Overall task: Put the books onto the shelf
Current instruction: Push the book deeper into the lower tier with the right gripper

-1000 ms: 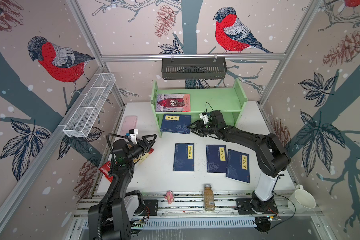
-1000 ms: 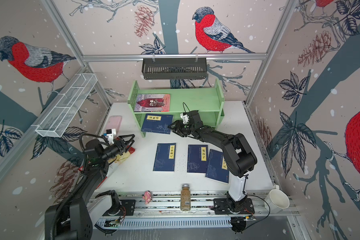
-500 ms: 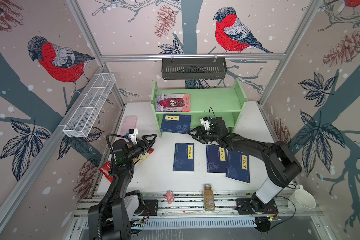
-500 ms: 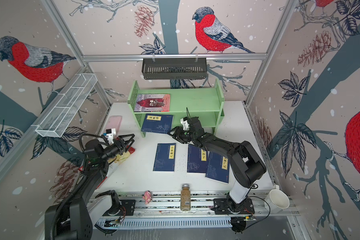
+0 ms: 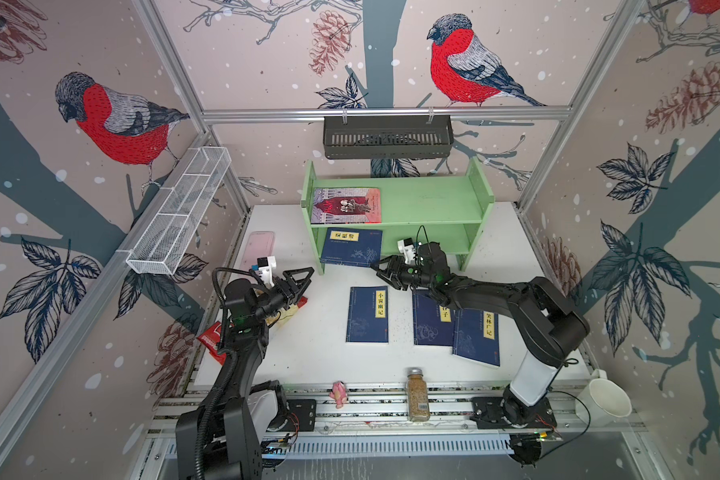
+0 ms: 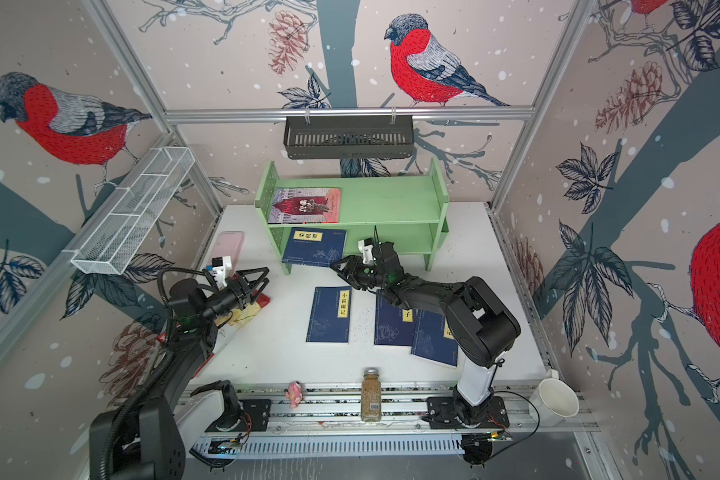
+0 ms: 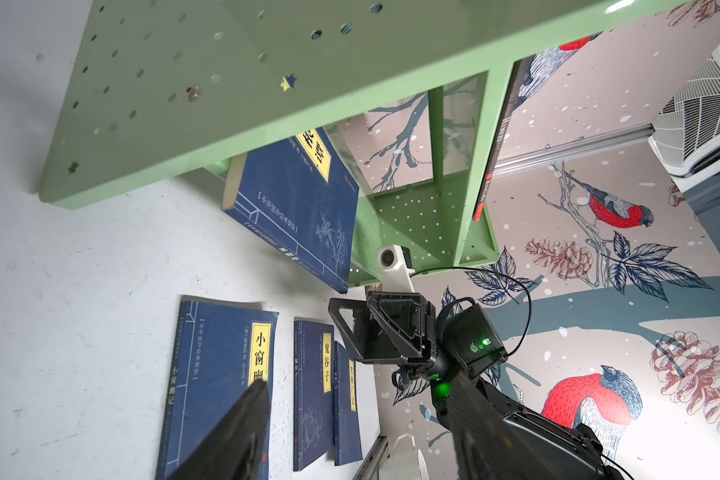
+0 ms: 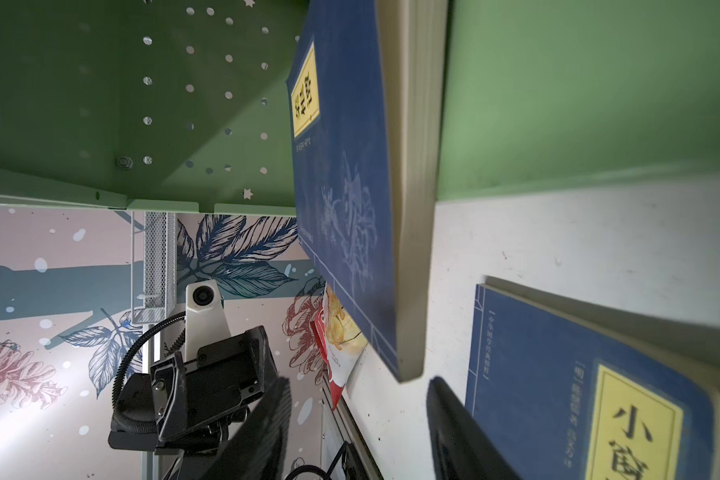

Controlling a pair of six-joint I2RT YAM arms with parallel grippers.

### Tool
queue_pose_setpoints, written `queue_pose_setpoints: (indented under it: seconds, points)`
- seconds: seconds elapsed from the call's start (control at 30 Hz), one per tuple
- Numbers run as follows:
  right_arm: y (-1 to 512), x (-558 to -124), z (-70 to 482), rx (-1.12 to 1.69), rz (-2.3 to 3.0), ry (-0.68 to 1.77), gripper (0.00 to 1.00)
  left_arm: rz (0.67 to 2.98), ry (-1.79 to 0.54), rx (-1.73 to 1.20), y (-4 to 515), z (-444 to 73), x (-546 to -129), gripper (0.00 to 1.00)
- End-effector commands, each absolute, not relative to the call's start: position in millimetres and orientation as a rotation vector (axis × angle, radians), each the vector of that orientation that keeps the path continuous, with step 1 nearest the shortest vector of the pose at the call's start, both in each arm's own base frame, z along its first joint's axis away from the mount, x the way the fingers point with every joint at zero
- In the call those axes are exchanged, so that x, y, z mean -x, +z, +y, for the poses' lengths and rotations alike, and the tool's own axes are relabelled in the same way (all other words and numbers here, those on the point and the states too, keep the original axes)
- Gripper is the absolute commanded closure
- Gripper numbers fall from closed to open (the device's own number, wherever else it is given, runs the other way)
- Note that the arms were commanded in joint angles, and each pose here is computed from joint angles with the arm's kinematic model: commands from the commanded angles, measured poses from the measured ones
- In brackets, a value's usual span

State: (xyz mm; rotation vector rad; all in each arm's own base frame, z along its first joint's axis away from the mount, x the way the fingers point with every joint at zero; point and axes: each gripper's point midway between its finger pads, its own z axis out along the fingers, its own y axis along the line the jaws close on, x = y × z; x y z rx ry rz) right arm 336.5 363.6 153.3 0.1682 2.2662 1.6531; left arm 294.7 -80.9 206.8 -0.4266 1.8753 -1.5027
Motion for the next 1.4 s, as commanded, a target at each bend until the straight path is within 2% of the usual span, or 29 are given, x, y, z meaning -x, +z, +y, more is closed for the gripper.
queue_pose_setpoints:
  seconds: [0.0,0.1,0.23,0.33,0.57,1.0,1.37]
  points:
    - [161.6,-343.6,367.5,-0.182,2.212,1.693,0.48,1.847,-1.501,0.384,215.4,-80.9,-295.1,0.31]
    - [158.3,-345.7,368.7,-0.185,2.206,1.712,0.51,1.847,-1.502,0.384,215.1,-80.9,-295.5,0.31]
    - [157.6,-350.9,370.3,-0.197,2.179,1.75,0.63,1.845,-1.499,0.386,215.3,-80.2,-296.0,0.31]
    - [157.0,-354.0,372.6,-0.2,2.167,1.768,0.77,1.843,-1.498,0.386,215.5,-80.0,-296.1,0.31]
    - [154.2,-359.4,371.2,-0.187,2.177,1.76,0.91,1.842,-1.501,0.389,215.6,-79.4,-296.3,0.31]
    - [166.4,-372.3,373.6,-0.193,2.147,1.806,0.93,1.837,-1.501,0.391,216.5,-78.4,-297.0,0.31]
    - [156.9,-379.3,374.2,-0.218,2.174,1.81,0.92,1.832,-1.503,0.385,218.4,-78.4,-296.1,0.31]
